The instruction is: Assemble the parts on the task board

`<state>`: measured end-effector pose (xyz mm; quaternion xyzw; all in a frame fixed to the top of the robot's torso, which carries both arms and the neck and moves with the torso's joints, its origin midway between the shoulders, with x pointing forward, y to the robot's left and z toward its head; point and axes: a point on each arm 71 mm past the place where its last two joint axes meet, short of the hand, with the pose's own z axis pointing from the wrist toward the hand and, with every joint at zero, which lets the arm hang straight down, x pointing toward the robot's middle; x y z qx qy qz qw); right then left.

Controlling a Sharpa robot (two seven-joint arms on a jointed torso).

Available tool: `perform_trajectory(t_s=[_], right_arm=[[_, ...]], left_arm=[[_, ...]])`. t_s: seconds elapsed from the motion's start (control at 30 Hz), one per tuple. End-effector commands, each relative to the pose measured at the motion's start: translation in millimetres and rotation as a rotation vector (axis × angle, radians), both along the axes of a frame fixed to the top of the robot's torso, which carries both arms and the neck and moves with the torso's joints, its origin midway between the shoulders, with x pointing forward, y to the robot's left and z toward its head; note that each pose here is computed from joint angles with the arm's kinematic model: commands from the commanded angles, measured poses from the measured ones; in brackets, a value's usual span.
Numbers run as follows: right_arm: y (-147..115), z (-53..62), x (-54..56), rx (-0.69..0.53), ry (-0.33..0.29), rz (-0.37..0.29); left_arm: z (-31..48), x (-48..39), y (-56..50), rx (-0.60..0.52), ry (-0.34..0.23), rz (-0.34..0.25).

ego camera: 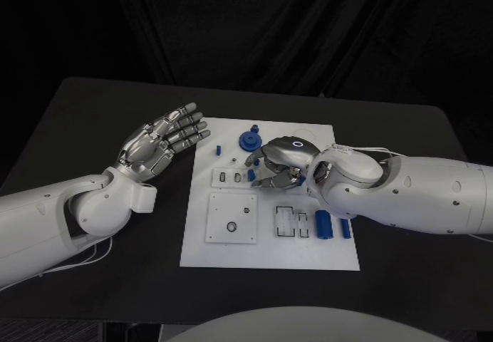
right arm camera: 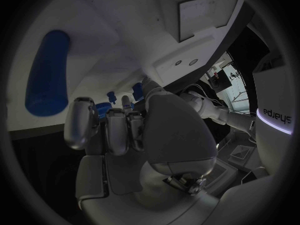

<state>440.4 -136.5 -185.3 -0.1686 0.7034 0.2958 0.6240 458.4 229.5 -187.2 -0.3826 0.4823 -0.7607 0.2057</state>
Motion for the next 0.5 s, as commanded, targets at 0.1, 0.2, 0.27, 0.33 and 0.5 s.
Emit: perform_trajectory(t_s=[0.1, 0.2, 0.27, 0.33, 0.5], right_arm=[[-2, 9.8, -7.5, 0.090, -0.071, 0.026], [-3, 18.0, -13.5, 0.143, -0.113, 0.048], [-5, 27.0, -19.5, 0.188, -0.153, 0.069], [-8, 35.5, -23.7, 0.218, -0.187, 0.084], [-19, 52.6, -30.0, 0.264, -0.243, 0.127]], left_arm=[[4.9, -2.8, 1.2, -0.025, -0.065, 0.019], [5.5, -3.9, 2.6, -0.002, -0.079, 0.055], [6.2, -4.9, 4.1, 0.020, -0.090, 0.095], [7.1, -5.8, 5.2, 0.036, -0.101, 0.127], [12.0, -8.0, 5.7, 0.087, -0.127, 0.199]])
